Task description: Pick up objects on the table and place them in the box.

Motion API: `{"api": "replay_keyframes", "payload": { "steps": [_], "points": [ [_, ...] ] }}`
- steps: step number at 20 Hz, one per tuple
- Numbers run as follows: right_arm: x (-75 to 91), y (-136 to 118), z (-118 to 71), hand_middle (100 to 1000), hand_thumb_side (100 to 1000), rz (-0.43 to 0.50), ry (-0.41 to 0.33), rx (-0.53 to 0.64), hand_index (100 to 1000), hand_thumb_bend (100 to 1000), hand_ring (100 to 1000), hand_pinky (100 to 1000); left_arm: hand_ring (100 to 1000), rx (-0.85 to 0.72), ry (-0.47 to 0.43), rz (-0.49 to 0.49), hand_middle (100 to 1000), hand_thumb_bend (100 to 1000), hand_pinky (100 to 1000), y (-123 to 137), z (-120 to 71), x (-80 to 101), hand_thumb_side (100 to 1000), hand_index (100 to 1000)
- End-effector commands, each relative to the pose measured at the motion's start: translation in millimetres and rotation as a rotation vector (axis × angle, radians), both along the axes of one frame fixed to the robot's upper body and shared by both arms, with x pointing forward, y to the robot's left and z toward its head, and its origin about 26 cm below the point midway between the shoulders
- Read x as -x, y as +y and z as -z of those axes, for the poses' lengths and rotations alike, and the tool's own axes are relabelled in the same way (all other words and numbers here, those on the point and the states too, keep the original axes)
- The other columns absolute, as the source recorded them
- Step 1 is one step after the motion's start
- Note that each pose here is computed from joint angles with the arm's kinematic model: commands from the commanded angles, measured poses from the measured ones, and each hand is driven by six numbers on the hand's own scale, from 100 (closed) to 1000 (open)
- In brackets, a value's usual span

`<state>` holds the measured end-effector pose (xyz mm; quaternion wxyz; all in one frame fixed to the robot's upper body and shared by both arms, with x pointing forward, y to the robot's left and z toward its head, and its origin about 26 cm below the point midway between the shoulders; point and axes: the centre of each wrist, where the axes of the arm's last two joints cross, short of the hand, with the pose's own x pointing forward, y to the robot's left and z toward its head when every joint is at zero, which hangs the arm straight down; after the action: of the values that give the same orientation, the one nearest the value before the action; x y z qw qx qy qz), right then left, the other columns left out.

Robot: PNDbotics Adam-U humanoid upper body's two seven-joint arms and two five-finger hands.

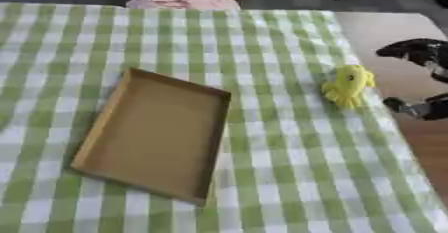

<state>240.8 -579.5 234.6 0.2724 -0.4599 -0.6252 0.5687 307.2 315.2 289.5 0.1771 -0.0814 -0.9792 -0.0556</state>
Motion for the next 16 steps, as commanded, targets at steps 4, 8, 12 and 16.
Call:
{"api": "replay_keyframes", "payload": {
  "steps": [4, 8, 12, 16],
  "points": [
    [6.0, -8.0, -12.6, 858, 354, 0.035, -0.037, 0.027, 986, 298, 893, 892, 770, -0.035, -0.044, -0.022, 789, 100, 567, 6.9, -11.5, 6.3, 716, 531],
    [6.9, -9.2, -10.5, 861, 347, 0.047, -0.036, 0.038, 988, 310, 897, 894, 771, -0.041, -0.04, -0.025, 791, 100, 566, 9.7, -9.7, 4.9, 718, 528],
    [7.1, -10.0, -9.5, 863, 337, 0.056, -0.044, 0.043, 989, 317, 900, 895, 773, -0.047, -0.036, -0.026, 793, 100, 565, 12.2, -7.9, 3.4, 721, 526],
    [7.0, -9.7, -6.8, 871, 315, 0.062, -0.036, 0.057, 990, 324, 910, 899, 773, -0.052, -0.035, -0.028, 794, 100, 565, 14.2, -7.3, 2.9, 722, 525]
  ]
}}
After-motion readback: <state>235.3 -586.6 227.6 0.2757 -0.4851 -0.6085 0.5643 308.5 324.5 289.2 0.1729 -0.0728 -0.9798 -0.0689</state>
